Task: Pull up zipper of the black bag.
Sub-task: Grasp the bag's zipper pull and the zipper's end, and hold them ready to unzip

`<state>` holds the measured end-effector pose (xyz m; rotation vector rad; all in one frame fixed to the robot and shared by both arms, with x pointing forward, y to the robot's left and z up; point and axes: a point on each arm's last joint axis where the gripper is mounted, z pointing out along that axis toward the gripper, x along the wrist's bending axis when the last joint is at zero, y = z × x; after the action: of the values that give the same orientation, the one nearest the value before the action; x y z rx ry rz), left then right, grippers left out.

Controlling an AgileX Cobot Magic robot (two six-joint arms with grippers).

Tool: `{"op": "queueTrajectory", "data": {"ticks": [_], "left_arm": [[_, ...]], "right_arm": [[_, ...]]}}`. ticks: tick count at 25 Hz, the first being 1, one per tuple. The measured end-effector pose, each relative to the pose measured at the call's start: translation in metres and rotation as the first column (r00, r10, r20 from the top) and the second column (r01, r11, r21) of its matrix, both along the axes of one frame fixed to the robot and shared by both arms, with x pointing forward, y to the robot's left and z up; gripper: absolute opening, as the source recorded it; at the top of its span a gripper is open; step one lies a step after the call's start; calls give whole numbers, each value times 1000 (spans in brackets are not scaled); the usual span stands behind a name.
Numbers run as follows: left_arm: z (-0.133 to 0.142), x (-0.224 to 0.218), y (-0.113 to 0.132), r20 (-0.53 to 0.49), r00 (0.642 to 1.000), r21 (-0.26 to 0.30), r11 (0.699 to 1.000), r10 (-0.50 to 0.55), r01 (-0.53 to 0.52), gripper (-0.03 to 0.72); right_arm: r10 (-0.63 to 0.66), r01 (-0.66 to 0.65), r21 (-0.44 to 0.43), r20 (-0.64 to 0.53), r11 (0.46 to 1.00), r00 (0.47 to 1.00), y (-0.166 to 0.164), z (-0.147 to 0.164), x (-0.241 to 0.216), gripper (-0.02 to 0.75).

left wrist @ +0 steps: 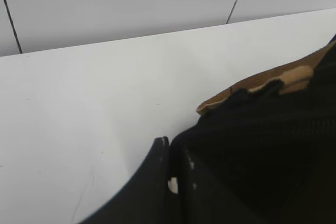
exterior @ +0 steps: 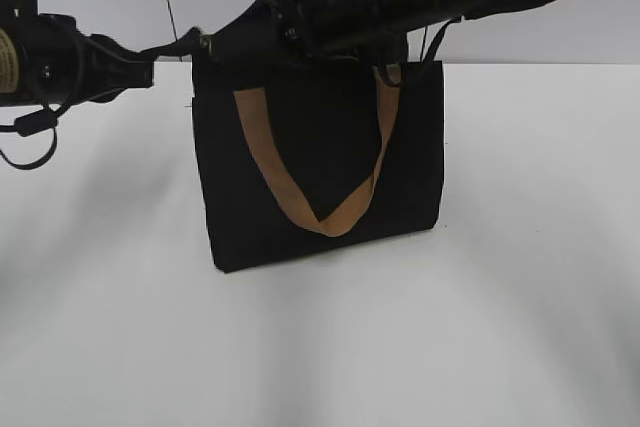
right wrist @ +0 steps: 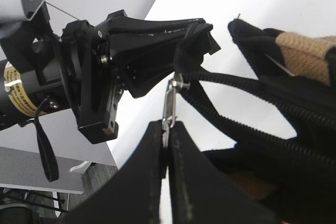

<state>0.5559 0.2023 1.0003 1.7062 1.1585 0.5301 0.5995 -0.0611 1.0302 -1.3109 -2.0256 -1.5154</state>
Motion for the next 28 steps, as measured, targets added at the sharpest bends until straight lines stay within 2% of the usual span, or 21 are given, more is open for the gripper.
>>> {"op": "queueTrajectory", "data": {"ticks": [5,14,18,25,28], "left_arm": [[-7,2,12,-57,993,66,993,105,-101,7],[-7,2,14,-65,990,75,990,124,-119,7],[-8,2,17,-73,987,86,987,142,-136,7],[-9,2,20,-84,982,96,983,168,-159,6],[-9,2,20,-86,982,91,982,171,-163,6]], "right_arm": [[15,-15,10,8,1000,1000,-2,2,0,-15],[2,-2,3,15,1000,1000,-12,2,5,-15],[-23,23,-26,24,999,999,-35,0,16,-15],[-100,106,-101,62,989,993,-93,2,35,-15],[-103,114,-145,87,983,991,-107,4,36,-15]]}}
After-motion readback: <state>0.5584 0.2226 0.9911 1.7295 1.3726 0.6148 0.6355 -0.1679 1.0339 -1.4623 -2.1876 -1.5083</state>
